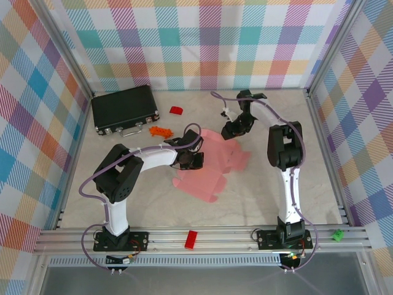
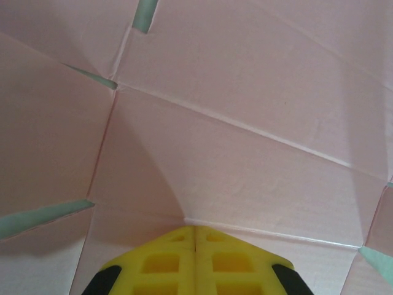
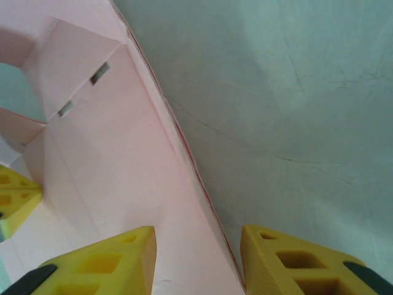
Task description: Fold the paper box
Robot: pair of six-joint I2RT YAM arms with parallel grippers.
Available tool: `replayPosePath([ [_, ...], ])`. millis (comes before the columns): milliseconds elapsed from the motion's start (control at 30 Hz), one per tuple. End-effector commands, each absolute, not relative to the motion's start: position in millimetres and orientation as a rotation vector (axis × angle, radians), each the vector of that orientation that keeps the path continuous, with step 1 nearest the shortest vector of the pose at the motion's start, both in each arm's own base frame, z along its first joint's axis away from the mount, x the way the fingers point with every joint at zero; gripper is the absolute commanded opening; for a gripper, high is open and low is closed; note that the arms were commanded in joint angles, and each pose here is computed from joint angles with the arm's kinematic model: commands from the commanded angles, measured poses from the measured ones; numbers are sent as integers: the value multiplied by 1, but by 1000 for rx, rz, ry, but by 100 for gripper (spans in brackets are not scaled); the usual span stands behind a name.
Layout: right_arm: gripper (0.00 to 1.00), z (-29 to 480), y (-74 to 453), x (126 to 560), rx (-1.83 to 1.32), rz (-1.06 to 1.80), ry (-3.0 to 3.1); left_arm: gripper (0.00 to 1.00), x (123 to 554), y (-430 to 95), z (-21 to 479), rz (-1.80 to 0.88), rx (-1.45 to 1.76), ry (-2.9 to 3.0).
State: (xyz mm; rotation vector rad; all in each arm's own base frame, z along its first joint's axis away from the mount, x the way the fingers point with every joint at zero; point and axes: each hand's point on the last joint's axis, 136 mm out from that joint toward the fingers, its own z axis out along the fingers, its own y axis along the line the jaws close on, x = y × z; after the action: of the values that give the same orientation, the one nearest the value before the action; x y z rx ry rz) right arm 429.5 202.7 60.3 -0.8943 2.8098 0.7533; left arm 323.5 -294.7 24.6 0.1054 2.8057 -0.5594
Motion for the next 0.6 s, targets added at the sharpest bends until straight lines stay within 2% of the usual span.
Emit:
replayPosePath([
  [0, 40, 85, 212, 421, -963, 781, 2749, 0, 314, -286, 3, -489, 83, 2860],
  [567, 32, 67, 213, 437, -1073, 567, 2666, 0, 312, -284, 2, -486, 85, 2863],
])
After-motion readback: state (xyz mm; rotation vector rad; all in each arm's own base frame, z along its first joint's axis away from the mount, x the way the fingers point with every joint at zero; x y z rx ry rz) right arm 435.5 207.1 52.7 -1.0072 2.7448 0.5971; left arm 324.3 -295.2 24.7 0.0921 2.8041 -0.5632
